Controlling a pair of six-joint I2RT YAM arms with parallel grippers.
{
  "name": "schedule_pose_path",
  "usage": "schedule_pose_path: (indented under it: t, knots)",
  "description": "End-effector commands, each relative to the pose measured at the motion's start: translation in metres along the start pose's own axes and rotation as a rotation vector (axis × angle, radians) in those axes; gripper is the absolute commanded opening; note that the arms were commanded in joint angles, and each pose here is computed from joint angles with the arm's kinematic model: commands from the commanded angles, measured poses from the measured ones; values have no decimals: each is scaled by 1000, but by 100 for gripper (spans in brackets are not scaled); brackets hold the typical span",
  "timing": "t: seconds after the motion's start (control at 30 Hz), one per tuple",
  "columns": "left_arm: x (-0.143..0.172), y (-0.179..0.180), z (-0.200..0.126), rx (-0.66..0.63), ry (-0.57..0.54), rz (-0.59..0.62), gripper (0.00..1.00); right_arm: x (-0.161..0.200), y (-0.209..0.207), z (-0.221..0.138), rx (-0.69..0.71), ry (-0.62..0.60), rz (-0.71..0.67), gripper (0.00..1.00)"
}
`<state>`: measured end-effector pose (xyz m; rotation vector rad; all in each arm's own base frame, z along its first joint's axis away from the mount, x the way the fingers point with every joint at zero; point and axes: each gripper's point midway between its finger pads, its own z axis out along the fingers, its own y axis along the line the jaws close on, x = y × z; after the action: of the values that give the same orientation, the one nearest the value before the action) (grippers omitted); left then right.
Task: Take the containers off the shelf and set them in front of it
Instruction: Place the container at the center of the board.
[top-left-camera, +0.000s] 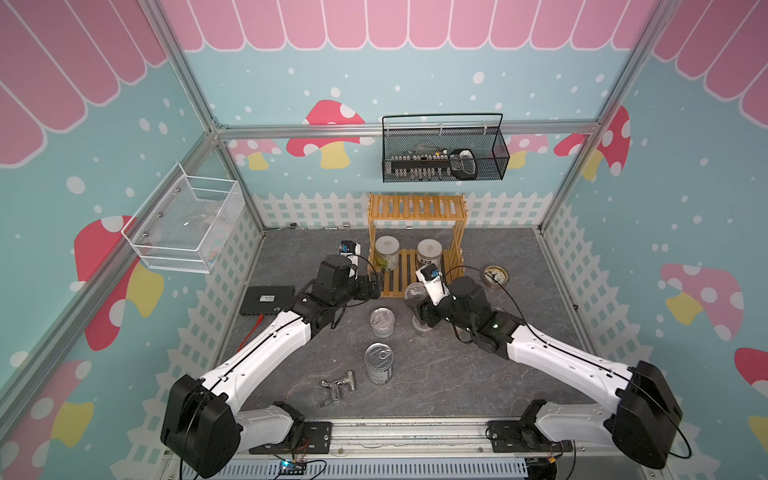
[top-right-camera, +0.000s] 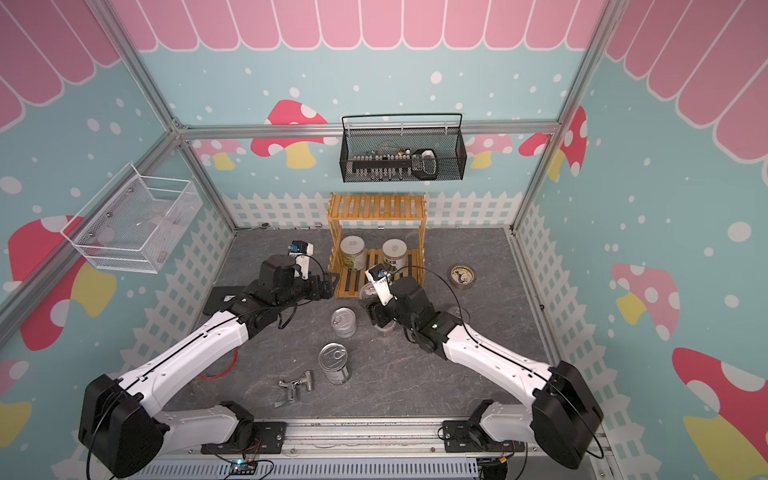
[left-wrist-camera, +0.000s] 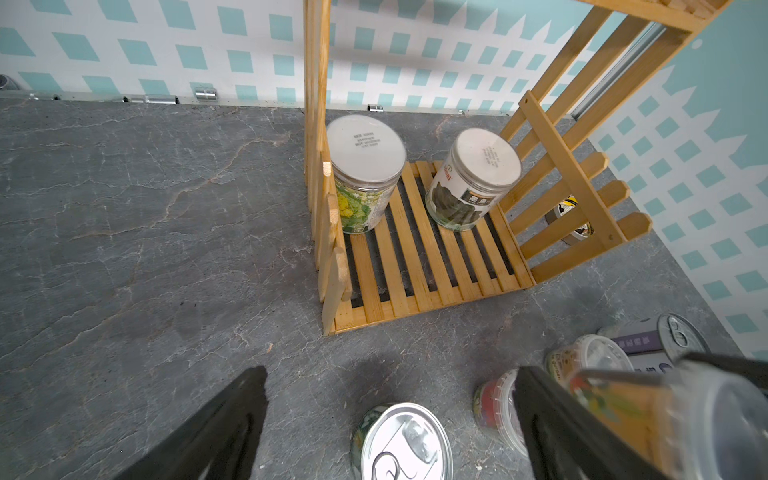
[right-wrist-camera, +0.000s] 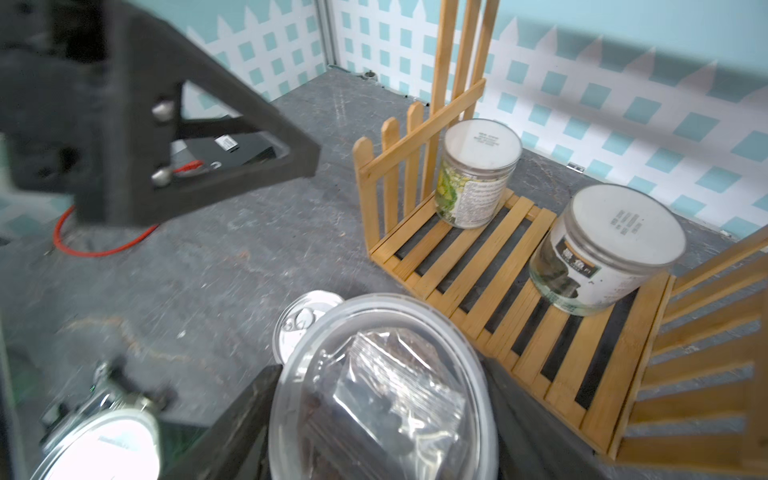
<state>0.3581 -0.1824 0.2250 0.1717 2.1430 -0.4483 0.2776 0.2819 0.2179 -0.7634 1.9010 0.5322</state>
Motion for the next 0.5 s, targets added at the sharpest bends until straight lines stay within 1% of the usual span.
schedule_pose_path:
  t: [0.0,0.1,0.2,0.33,0.47]
  knots:
    - [-3,-1,-4,19,-12,10,96,37,18,-18,-62,83,-27,67]
    - [-2,0,-3,17,-8,9,96,60,27,-31,-103,98,11,67]
    - [-2,-1,-2,20,-6,9,96,86,39,-35,-149,129,36,66]
    - [-2,-1,-2,21,-7,5,96,114,40,-32,-139,179,58,67]
    - [-2,-2,-1,28,-5,0,96,131,40,-24,-142,183,71,67]
